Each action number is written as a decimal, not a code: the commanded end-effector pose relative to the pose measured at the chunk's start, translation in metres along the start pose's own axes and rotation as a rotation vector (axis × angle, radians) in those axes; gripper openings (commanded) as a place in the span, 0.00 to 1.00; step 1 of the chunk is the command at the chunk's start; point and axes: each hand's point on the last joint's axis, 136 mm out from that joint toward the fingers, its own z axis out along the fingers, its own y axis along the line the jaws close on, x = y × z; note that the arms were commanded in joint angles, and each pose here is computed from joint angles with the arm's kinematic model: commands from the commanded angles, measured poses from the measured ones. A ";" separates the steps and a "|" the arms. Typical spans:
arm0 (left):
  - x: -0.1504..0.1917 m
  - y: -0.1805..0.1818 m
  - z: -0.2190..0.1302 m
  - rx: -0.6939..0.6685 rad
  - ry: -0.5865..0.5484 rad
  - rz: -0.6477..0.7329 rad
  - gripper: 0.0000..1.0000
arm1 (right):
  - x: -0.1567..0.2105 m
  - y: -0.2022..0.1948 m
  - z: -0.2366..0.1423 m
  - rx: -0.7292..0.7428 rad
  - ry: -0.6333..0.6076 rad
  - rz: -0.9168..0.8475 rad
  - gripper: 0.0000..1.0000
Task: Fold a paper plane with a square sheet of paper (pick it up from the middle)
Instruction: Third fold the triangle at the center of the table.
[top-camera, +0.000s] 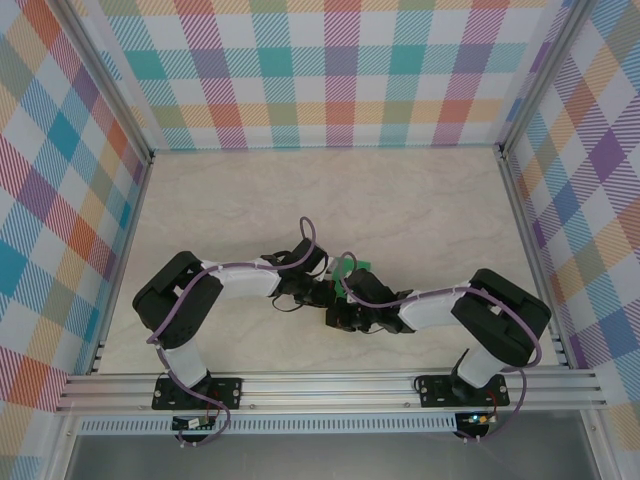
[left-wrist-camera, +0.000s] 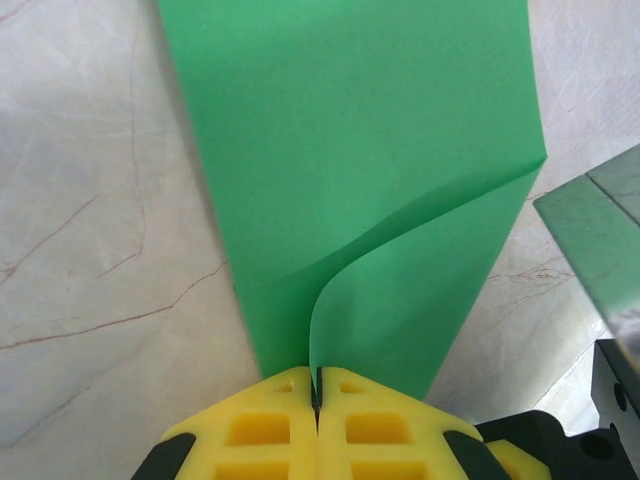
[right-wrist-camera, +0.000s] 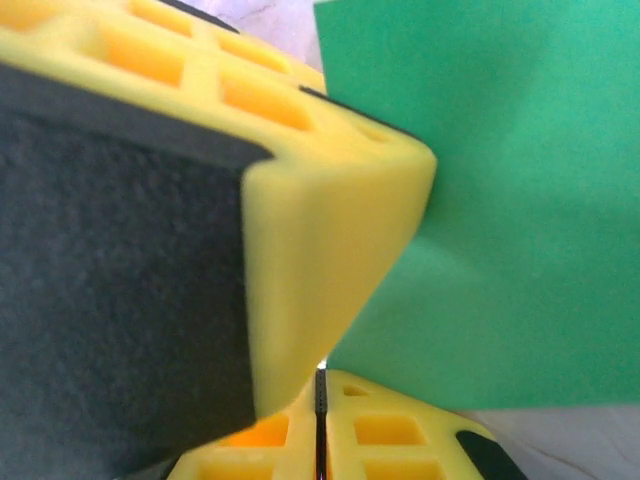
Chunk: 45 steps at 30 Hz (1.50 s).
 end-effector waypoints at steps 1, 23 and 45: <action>0.022 0.027 0.006 -0.091 0.066 -0.050 0.00 | 0.006 -0.017 0.007 0.091 0.013 0.015 0.08; 0.022 0.027 0.004 -0.097 0.063 -0.048 0.00 | -0.001 -0.002 0.008 0.053 -0.009 0.004 0.10; 0.024 0.030 0.004 -0.109 0.070 -0.051 0.00 | -0.061 -0.002 -0.056 -0.011 -0.167 0.051 0.14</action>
